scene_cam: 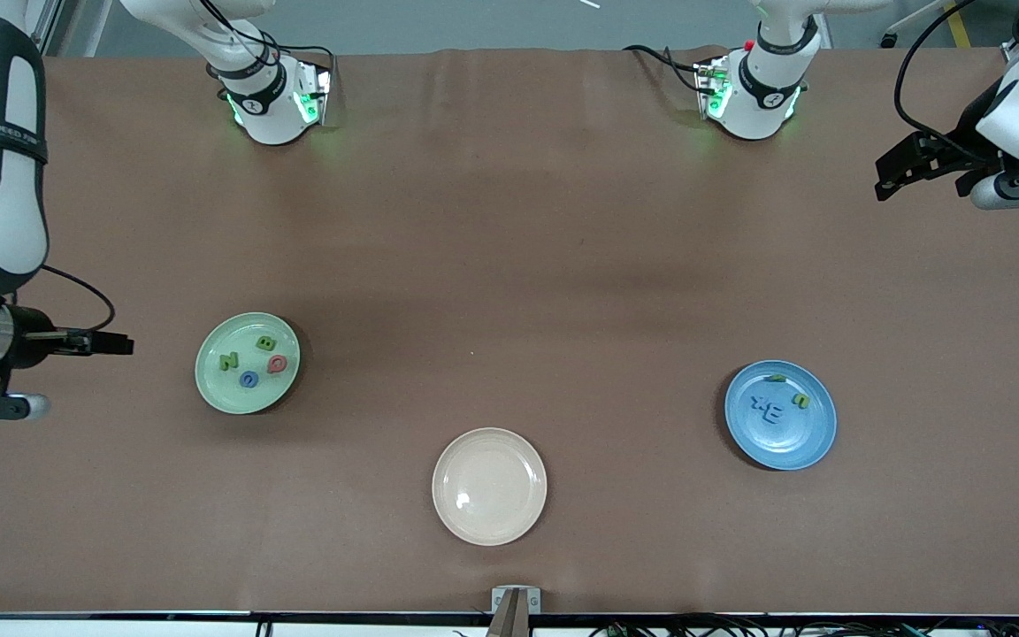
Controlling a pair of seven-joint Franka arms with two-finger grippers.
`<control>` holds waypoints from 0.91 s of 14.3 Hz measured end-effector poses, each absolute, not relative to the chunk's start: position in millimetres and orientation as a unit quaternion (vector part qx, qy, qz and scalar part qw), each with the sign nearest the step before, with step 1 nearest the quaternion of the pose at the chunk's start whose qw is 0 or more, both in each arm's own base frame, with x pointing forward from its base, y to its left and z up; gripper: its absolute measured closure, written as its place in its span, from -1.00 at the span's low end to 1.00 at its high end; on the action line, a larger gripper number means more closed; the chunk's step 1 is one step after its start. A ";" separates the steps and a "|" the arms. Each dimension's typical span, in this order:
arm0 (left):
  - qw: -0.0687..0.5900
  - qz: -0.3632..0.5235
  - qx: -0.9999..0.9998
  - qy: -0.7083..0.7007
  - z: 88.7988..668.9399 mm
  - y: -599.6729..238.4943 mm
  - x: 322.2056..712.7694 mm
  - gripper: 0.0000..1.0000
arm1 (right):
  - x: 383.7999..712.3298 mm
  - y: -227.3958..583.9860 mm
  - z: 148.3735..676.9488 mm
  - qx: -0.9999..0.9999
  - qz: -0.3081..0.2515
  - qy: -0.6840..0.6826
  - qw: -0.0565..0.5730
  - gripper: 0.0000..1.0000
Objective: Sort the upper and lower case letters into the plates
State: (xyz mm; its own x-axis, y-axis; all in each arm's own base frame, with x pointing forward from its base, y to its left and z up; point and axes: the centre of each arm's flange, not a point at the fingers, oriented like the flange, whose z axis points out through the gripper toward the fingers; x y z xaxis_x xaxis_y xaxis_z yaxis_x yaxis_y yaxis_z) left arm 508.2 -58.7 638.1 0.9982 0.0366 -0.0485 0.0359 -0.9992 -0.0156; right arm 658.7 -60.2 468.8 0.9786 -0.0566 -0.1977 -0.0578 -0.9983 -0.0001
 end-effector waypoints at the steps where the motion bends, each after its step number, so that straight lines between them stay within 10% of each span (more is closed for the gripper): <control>1: 0.007 0.024 -1.000 -0.018 638.1 -58.6 508.2 -1.00 | 657.9 -60.2 474.7 -0.995 0.095 0.028 0.000 -1.00; 13: 0.008 0.024 -1.000 -0.017 637.9 -59.5 508.1 -1.00 | 656.7 -96.6 514.9 -0.996 0.065 0.053 -0.003 -1.00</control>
State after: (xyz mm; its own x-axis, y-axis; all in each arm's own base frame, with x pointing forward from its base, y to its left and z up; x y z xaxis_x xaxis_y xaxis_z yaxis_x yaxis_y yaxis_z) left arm 508.1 -59.5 637.9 0.9982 0.0350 -0.0486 0.0343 -0.9993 -0.0168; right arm 656.7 -96.6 514.9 0.9859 -0.1061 -0.1294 -0.1053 -0.9944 0.0131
